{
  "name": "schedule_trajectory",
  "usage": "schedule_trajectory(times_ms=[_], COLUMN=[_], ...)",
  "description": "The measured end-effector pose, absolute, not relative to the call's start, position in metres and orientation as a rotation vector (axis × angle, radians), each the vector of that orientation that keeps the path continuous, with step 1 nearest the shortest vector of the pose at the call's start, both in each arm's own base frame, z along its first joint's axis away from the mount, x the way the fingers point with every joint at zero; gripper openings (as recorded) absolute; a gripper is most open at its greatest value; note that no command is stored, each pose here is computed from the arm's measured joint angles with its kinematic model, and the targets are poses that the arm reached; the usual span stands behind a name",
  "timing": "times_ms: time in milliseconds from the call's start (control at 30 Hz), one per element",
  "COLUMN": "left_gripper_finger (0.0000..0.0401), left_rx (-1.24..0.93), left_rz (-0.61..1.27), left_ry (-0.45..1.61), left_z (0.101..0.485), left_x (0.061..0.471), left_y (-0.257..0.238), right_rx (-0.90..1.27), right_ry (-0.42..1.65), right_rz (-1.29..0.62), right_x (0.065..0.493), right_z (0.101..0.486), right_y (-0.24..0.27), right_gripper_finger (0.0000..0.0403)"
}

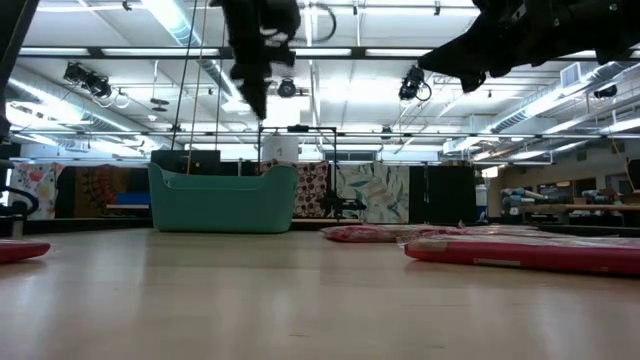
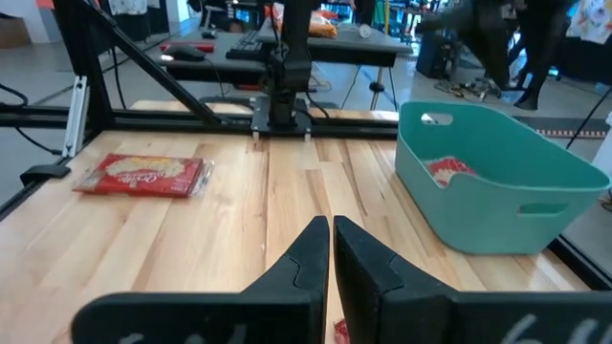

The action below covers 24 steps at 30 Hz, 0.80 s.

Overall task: Sort popcorn bags into baskets
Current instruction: Put the popcorn bag into the blue bin

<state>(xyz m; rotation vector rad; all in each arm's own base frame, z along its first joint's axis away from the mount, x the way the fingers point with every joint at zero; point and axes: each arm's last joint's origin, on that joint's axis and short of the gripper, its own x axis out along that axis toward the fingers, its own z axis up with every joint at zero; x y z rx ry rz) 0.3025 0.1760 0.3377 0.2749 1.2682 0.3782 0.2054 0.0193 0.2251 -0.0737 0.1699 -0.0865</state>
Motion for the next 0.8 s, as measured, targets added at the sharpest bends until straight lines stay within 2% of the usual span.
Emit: schedule_trajectory(times_ms=[100, 233, 600, 800], left_gripper_finger=[0.0169, 0.0159, 0.0155, 0.0155], left_rx=[0.164, 0.149, 0.283, 0.301], left_rz=[0.26, 0.199, 0.051, 0.042], left_ry=[1.134, 1.135, 1.035, 0.97], left_z=[0.347, 0.342, 0.277, 0.252], left_x=[0.309, 0.32, 0.352, 0.353], left_y=[0.156, 0.13, 0.074, 0.064], right_rx=[-0.07, -0.07, -0.027, 0.006], right_ry=[0.193, 0.189, 0.209, 0.339], right_rz=[-0.089, -0.095, -0.15, -0.24], right_x=[0.205, 0.205, 0.204, 0.206], right_z=[0.223, 0.223, 0.221, 0.229], right_y=[0.019, 0.019, 0.017, 0.015], right_gripper_finger=[0.0024, 0.0024, 0.0024, 0.0024])
